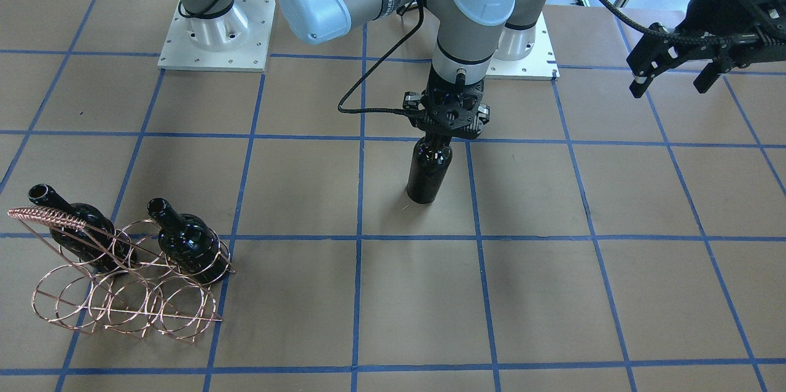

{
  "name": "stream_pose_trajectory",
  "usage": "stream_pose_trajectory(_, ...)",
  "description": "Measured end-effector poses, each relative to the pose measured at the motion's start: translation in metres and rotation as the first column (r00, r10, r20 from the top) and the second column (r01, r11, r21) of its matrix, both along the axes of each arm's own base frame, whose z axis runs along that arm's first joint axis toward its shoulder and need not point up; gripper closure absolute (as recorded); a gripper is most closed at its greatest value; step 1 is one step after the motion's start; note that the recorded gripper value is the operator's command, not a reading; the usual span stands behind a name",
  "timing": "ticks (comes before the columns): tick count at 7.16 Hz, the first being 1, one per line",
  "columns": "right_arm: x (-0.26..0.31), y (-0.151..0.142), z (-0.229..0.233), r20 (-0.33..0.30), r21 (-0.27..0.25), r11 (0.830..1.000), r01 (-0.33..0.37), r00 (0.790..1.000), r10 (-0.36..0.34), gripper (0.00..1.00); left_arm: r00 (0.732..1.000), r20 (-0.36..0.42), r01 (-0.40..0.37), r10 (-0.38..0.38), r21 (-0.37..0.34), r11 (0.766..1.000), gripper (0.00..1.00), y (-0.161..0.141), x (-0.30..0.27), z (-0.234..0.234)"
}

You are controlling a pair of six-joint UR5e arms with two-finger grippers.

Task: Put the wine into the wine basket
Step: 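Lift the bottle with the right gripper and carry it toward the copper rack, then lower the bottle into the middle slot of the copper rack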

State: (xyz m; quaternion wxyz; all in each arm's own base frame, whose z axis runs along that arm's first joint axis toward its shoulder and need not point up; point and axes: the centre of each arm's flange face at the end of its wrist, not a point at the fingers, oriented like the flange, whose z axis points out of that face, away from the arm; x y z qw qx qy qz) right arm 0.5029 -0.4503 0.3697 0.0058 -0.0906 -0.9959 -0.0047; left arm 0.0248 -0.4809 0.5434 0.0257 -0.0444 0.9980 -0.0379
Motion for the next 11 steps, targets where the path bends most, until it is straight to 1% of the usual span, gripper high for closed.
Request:
stream_pose_trajectory(2,-0.011,-0.001,0.020,0.011,-0.017,1.000,-0.003,1.000,0.003,1.00,1.000,-0.002,0.000,0.000,0.000,1.000,0.00,-0.001,-0.001,-0.001)
stream_pose_trajectory(3,-0.033,-0.006,0.041,0.011,-0.020,1.000,-0.016,1.000,0.016,1.00,1.000,-0.002,0.003,-0.003,-0.002,1.000,0.00,-0.001,-0.002,0.000)
stream_pose_trajectory(4,-0.072,-0.017,0.066,0.001,-0.005,0.999,-0.036,0.999,0.036,1.00,1.000,-0.004,0.011,-0.011,-0.003,1.000,0.00,-0.001,-0.006,0.001)
stream_pose_trajectory(5,-0.123,-0.033,0.090,-0.006,0.013,0.998,-0.063,0.998,0.063,1.00,1.000,-0.007,0.026,-0.026,-0.003,1.000,0.00,-0.001,-0.015,0.000)
stream_pose_trajectory(6,-0.180,-0.049,0.113,-0.006,0.019,0.995,-0.093,0.996,0.093,1.00,0.999,-0.009,0.043,-0.043,-0.004,0.999,0.00,-0.002,-0.032,0.000)
stream_pose_trajectory(7,-0.239,-0.060,0.136,-0.008,0.018,0.995,-0.103,0.995,0.103,1.00,0.998,-0.011,0.056,-0.056,-0.006,0.998,0.00,-0.003,-0.056,-0.002)
stream_pose_trajectory(8,-0.291,-0.069,0.151,-0.018,0.015,0.996,-0.091,0.996,0.092,1.00,0.997,-0.014,0.075,-0.075,-0.009,0.997,0.00,-0.001,-0.081,-0.002)
stream_pose_trajectory(9,-0.336,-0.076,0.159,-0.048,0.013,0.996,-0.089,0.995,0.089,1.00,0.993,-0.029,0.117,-0.117,-0.010,0.993,0.00,0.002,-0.110,-0.004)
stream_pose_trajectory(10,-0.371,-0.082,0.163,-0.090,0.018,0.995,-0.095,0.991,0.096,1.00,0.985,-0.048,0.166,-0.166,-0.010,0.986,0.00,0.006,-0.138,-0.006)
stream_pose_trajectory(11,-0.396,-0.086,0.164,-0.118,0.024,0.994,-0.109,0.987,0.111,1.00,0.978,-0.056,0.201,-0.201,-0.007,0.980,0.00,0.009,-0.157,-0.009)
